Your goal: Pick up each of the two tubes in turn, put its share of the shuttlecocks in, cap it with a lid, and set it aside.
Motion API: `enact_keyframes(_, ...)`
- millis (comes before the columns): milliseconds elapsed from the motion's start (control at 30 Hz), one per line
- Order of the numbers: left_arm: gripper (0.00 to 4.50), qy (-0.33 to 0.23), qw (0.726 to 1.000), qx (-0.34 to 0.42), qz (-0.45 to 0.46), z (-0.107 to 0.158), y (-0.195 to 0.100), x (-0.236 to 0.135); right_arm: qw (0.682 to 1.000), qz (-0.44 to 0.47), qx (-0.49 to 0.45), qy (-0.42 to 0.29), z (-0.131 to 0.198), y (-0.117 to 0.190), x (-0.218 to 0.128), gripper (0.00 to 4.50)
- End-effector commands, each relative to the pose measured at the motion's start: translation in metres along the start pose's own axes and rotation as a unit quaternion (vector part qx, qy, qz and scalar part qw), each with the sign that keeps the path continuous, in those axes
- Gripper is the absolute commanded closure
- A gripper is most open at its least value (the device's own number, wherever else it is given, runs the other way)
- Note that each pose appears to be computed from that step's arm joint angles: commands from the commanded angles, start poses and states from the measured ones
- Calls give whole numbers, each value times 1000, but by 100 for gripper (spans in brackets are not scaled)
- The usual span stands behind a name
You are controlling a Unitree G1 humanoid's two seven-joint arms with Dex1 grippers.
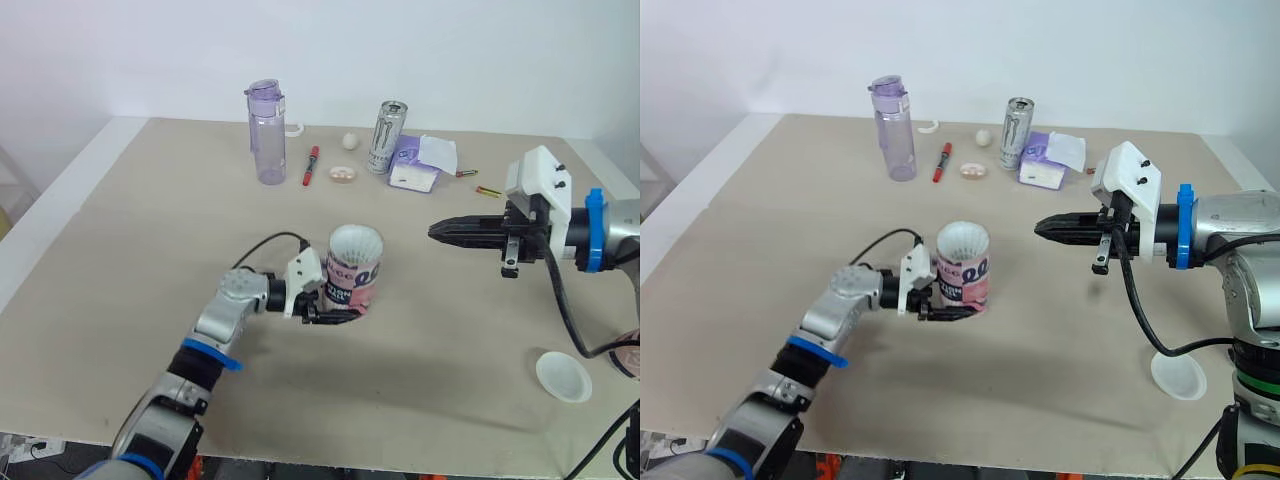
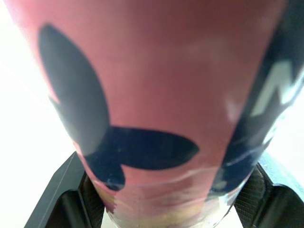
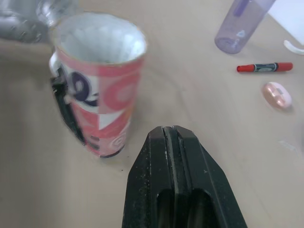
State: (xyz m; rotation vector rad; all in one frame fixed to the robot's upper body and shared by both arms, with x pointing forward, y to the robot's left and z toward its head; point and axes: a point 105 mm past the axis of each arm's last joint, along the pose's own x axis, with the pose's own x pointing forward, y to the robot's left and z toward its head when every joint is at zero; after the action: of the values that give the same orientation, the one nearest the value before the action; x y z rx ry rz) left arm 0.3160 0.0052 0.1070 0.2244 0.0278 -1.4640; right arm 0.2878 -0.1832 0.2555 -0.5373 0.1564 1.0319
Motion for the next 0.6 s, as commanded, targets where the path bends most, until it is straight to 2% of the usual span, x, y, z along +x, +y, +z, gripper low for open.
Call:
enact_keyframes(33,144,-35,999,42,1,7,-6,3,1000,-6,-25,-4,11,1,-6,447)
enact_keyframes(467,144,3,995,72,-72,-11,-25,5,1000,9,15,1,-3,16,-7,447)
enact_keyframes(600,144,19,993,66,-93,-15,-25,3,997,-29,54,39,-32,13,-31,447)
